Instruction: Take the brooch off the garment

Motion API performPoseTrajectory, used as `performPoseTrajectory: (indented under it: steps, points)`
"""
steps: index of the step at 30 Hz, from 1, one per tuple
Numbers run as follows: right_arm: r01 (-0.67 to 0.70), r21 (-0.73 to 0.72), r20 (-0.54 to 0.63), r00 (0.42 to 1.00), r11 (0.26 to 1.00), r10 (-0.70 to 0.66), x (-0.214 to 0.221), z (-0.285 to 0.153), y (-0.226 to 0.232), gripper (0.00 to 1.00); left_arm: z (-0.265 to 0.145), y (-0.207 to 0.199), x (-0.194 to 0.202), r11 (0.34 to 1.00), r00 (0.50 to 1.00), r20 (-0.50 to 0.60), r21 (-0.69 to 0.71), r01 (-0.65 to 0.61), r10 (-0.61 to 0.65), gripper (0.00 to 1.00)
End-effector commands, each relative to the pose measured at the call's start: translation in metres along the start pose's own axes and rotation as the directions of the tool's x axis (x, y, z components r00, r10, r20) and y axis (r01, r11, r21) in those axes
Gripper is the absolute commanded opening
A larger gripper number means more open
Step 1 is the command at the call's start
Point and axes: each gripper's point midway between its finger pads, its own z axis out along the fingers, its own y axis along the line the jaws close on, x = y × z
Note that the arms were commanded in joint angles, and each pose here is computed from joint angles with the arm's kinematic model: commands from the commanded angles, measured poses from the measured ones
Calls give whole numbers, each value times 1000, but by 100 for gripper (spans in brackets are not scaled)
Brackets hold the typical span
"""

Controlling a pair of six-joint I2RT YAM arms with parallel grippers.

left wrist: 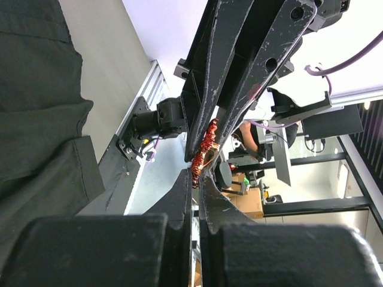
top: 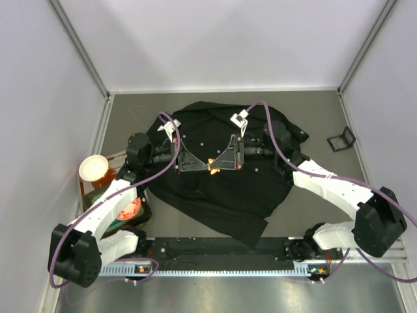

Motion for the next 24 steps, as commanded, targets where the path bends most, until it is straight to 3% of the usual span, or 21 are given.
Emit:
performPoseTrajectory:
  steps: [1, 4, 8, 16, 19, 22, 24]
  points:
    - [42, -20, -4, 999, 999, -42, 2, 4, 8, 18, -1, -21, -5, 993, 994, 26, 56, -103, 102, 0]
    - [40, -36, -5, 999, 999, -40, 3, 2, 14, 30, -1, -17, -5, 993, 994, 23, 39, -111, 110, 0]
    - [43, -47, 8, 999, 998, -42, -1, -2, 22, 37, -1, -11, -5, 992, 992, 8, -2, -126, 126, 0]
    - [64, 62, -10, 998, 996, -64, 3, -15, 9, 51, -2, -9, -6, 992, 992, 0, -31, -125, 125, 0]
    - [157, 163, -7, 987, 974, -158, 2, -27, -2, 60, -2, -8, -8, 992, 993, -5, -46, -116, 116, 0]
    - [292, 303, -4, 952, 907, -306, -3, -43, -22, 64, -1, 0, -10, 994, 998, -8, -95, -60, 60, 0]
    - [417, 393, -39, 898, 819, -439, -1, -56, -35, 64, -1, 0, -9, 994, 1000, -18, -111, -2, 0, 0]
